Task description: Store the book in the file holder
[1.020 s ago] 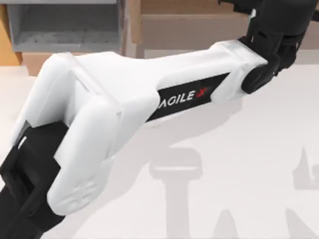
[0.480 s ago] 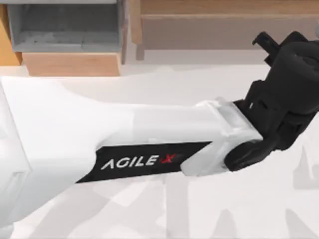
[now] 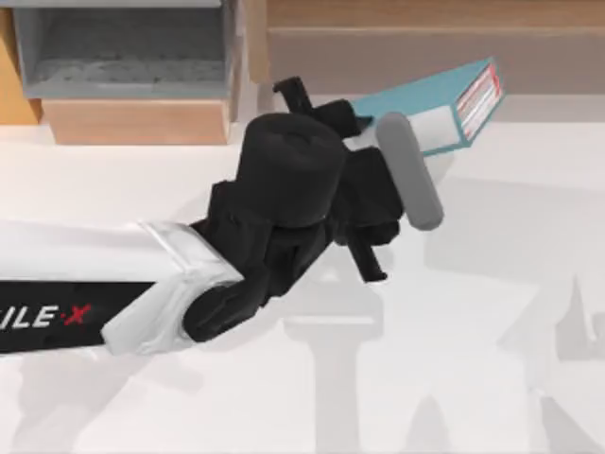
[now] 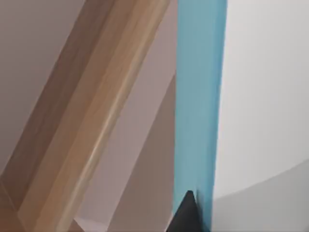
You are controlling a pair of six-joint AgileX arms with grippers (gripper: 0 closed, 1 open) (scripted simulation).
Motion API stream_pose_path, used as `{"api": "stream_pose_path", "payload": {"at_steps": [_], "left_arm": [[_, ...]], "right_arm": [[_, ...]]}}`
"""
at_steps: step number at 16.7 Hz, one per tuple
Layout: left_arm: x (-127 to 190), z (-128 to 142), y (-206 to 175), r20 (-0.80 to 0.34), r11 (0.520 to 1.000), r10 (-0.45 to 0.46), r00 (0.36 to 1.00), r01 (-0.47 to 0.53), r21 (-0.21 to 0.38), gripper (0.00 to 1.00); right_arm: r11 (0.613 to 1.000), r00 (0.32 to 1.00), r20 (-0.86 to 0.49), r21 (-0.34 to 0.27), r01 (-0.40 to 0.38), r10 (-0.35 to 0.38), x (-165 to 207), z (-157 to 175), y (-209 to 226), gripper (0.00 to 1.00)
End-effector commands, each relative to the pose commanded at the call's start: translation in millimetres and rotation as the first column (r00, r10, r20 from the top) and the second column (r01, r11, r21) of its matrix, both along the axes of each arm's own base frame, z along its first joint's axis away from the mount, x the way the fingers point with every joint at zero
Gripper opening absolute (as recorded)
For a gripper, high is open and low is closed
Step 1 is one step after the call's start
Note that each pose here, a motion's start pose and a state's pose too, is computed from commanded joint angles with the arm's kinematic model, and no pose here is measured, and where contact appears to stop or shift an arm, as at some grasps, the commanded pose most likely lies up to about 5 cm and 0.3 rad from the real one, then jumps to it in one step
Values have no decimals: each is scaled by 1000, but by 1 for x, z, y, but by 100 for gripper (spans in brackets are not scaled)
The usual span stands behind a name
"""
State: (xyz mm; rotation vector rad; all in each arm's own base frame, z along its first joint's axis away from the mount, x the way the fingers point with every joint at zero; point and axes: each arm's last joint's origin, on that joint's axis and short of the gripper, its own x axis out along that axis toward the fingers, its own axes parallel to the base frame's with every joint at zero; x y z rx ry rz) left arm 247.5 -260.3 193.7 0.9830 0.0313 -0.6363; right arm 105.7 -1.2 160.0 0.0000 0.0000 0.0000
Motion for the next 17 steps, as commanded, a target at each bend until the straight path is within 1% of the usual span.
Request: {"api": "stream_pose_path", "payload": {"at_steps": [2,4,6,8,9,11,17], "left_arm": [[18,-10,52,74,985,72,995,-82,150,0],[35,-18,100,144,941,145,979,-182,285,0],[52,-25,139,204,884,204,957,-270,381,0],[69,-31,166,247,833,234,940,-325,448,0],[78,-36,175,257,816,236,937,-335,471,0],[91,-39,185,270,799,230,935,-340,497,0],[94,-41,186,271,796,225,936,-337,504,0]], "right_arm": [[1000,1000,0,0,0,0,0,0,0,100],[1000,1000,0,0,0,0,0,0,0,100],[1000,1000,0,0,0,0,0,0,0,100],[1000,1000,0,0,0,0,0,0,0,100],[1000,1000,0,0,0,0,0,0,0,100],[1000,1000,0,0,0,0,0,0,0,100],[1000,1000,0,0,0,0,0,0,0,100]]}}
